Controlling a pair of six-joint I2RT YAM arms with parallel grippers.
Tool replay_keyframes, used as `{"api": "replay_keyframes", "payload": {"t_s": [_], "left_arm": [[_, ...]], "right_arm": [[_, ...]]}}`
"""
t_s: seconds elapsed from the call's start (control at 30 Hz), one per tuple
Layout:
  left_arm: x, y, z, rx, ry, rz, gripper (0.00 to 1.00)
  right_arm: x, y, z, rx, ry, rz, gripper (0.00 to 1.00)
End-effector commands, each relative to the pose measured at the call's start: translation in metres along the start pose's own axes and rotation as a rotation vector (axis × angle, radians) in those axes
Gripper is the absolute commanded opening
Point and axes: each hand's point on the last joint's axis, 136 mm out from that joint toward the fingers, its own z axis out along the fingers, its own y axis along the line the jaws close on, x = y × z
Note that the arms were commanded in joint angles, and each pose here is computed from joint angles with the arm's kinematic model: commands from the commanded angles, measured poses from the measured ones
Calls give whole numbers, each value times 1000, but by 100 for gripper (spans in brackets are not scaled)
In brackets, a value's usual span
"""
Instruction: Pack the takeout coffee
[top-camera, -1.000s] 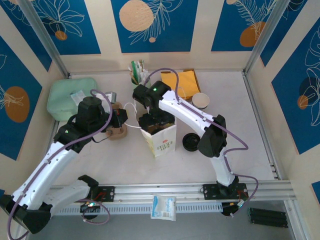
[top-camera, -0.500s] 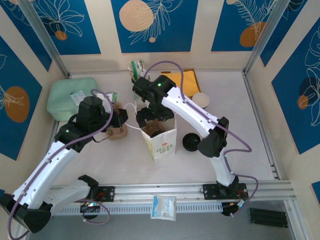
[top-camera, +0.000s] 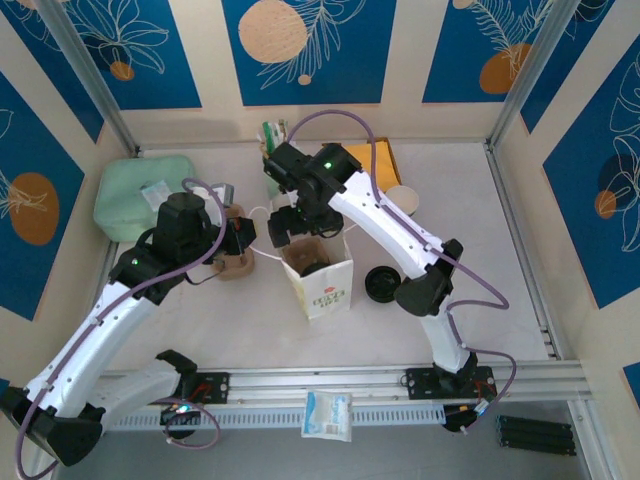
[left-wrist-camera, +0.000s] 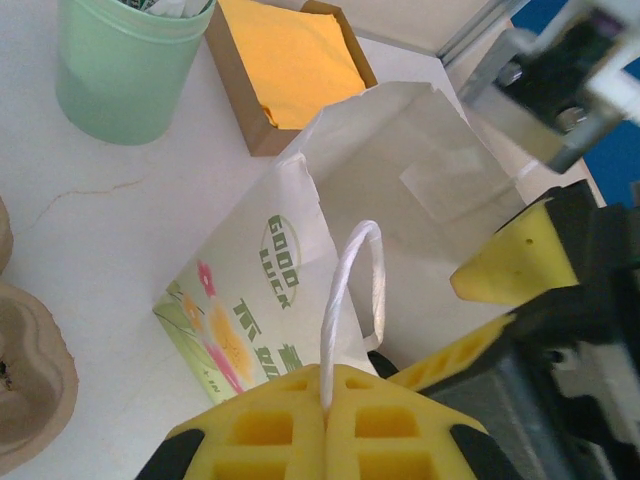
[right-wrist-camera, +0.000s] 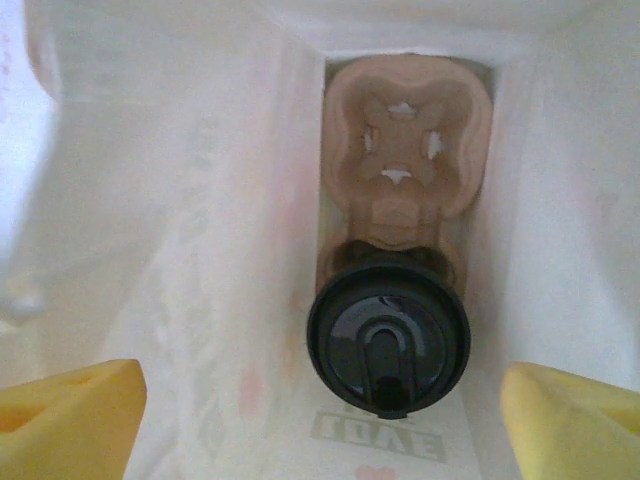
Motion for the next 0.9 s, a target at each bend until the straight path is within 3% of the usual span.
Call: {"api": "replay_keyframes", "payload": {"t_s": [0.0, 0.27, 0.87], "left_arm": [[-8, -1, -2, -6, -21, 3, 2], [-9, -1, -2, -9, -23, 5, 2], [-10, 0, 2, -13, -19, 8, 2]], "right_arm": [[23, -7, -9, 42, 72, 2, 89], [35, -9, -21, 66, 66, -9, 81], [56, -16, -40, 89, 50, 6, 77]]}}
